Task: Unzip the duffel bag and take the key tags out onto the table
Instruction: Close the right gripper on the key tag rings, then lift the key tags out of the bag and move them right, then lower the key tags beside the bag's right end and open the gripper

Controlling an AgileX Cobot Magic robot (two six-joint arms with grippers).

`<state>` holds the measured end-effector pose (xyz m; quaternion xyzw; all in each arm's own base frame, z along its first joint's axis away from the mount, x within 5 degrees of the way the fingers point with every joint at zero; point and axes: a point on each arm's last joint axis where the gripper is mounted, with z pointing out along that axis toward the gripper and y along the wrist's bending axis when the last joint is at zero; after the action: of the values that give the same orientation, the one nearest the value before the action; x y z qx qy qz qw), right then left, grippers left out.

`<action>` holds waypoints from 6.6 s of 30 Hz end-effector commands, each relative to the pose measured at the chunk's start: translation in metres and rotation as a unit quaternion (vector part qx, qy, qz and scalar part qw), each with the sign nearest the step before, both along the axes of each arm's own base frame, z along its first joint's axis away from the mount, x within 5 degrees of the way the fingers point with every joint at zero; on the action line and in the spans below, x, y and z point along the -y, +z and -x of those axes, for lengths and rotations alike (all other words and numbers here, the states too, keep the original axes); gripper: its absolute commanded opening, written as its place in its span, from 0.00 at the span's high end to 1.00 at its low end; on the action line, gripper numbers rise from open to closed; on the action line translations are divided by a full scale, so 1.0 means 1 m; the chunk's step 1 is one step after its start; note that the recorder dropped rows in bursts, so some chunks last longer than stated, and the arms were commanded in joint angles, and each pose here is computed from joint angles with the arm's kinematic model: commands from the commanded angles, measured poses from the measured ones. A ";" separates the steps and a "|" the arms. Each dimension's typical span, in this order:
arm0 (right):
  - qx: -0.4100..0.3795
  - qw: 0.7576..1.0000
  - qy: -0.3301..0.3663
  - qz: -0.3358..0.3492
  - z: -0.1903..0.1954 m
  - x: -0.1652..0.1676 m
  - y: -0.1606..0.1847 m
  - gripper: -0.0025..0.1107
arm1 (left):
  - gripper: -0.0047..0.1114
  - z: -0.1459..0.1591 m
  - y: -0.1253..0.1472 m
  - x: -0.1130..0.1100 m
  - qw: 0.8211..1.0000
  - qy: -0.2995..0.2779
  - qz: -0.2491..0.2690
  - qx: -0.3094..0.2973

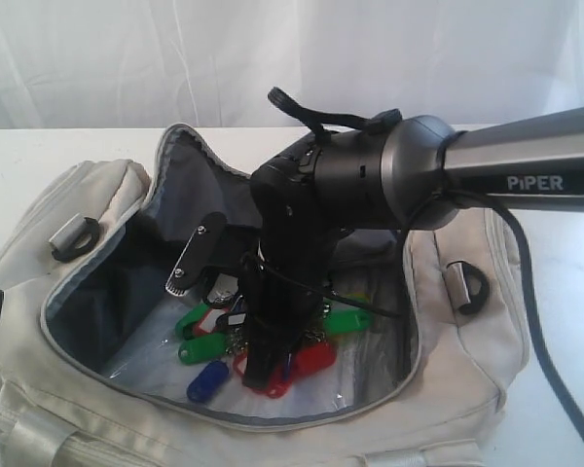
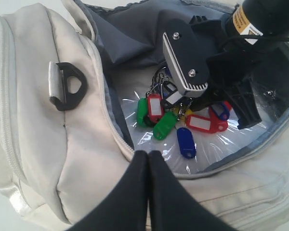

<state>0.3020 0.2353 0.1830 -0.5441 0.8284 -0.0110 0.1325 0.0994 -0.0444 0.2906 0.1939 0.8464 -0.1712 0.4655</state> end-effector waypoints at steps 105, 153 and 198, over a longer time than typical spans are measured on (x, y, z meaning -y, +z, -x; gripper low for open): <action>0.296 0.913 -0.261 -0.101 0.146 0.167 0.259 0.98 | 0.96 0.002 -0.002 0.003 1.000 -0.011 0.012 -0.010; -0.088 0.929 -0.334 -0.129 0.029 0.175 0.009 0.98 | 0.96 0.003 -0.002 0.003 1.000 -0.012 0.012 -0.012; 0.244 0.861 -0.344 -0.283 0.174 0.207 0.162 0.98 | 0.96 0.001 -0.001 0.002 1.000 -0.009 0.003 0.003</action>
<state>0.1380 0.0303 0.3448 -0.1440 0.8973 0.0526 0.4139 0.0993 -0.0448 0.2909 0.1933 0.8458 -0.1740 0.4658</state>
